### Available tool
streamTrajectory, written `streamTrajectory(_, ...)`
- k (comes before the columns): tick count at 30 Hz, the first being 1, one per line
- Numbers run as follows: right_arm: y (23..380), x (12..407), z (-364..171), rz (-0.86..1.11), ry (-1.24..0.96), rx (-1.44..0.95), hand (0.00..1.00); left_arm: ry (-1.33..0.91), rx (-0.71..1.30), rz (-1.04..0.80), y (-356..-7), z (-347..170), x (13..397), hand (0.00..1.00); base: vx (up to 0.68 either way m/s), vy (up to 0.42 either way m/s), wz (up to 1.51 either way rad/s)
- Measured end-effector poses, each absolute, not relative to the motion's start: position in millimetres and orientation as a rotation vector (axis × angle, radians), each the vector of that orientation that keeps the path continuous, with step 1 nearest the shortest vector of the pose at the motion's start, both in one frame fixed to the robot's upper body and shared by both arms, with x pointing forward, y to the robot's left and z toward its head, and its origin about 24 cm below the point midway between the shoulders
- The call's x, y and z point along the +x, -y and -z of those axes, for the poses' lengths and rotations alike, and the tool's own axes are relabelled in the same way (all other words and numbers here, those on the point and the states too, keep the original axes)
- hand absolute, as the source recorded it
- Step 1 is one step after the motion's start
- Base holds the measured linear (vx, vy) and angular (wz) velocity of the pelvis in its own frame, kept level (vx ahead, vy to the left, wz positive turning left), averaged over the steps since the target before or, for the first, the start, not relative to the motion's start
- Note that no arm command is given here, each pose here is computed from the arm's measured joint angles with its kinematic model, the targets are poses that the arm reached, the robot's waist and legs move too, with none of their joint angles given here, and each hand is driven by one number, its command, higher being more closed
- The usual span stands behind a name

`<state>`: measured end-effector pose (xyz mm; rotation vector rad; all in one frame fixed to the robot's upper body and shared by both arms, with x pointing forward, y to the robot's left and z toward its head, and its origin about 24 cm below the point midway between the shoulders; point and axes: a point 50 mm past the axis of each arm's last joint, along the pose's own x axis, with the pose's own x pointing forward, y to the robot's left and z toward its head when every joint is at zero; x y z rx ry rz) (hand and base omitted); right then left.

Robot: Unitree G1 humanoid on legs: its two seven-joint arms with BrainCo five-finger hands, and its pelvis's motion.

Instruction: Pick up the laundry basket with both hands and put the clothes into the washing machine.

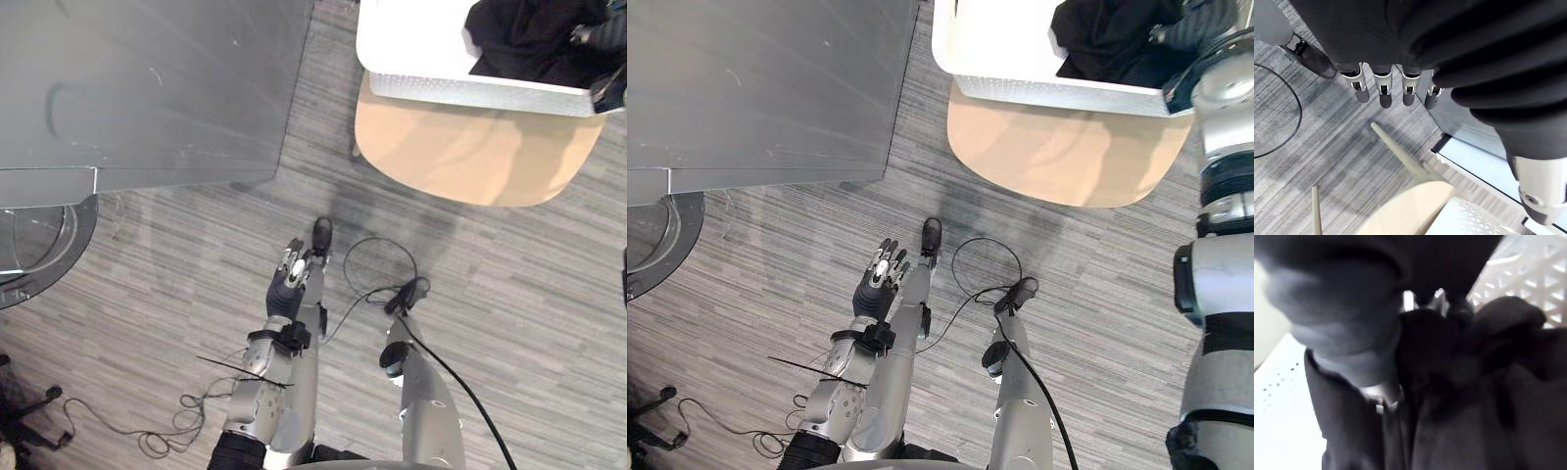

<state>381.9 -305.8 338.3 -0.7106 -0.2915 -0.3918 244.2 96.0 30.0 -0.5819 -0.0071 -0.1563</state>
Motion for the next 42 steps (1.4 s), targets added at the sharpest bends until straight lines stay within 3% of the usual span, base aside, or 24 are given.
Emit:
streamTrajectory(15, 307.7, 383.3, -332.3, 0.355, 0.288, -0.562, 1.0, 0.017, -0.414, 0.157, -132.9, -30.5, 244.8, 0.0, 0.07, 0.053, 0.09)
streamTrajectory(27, 288.5, 366.3, -379.9, 0.348, 0.57, -0.465, 1.0, 0.019, -0.317, 0.156, -145.3, -30.9, 235.4, 0.0, -0.07, -0.054, -0.01)
streamTrajectory(32, 274.0, 354.9, -397.4, 0.326, 0.706, -0.451, 1.0, 0.102, -0.218, 0.193, -143.7, -50.0, 238.6, 0.0, 0.04, -0.075, -0.02)
streamTrajectory(38, 263.7, 356.5, -384.5, 0.279, 0.718, -0.458, 1.0, 0.221, -0.085, 0.24, -140.4, -78.3, 256.1, 0.0, 0.09, -0.079, -0.02)
streamTrajectory(42, 248.1, 354.9, -388.4, 0.204, 0.755, -0.471, 1.0, 0.4, 0.035, 0.279, -137.1, -119.5, 268.2, 0.0, 0.07, -0.046, -0.11)
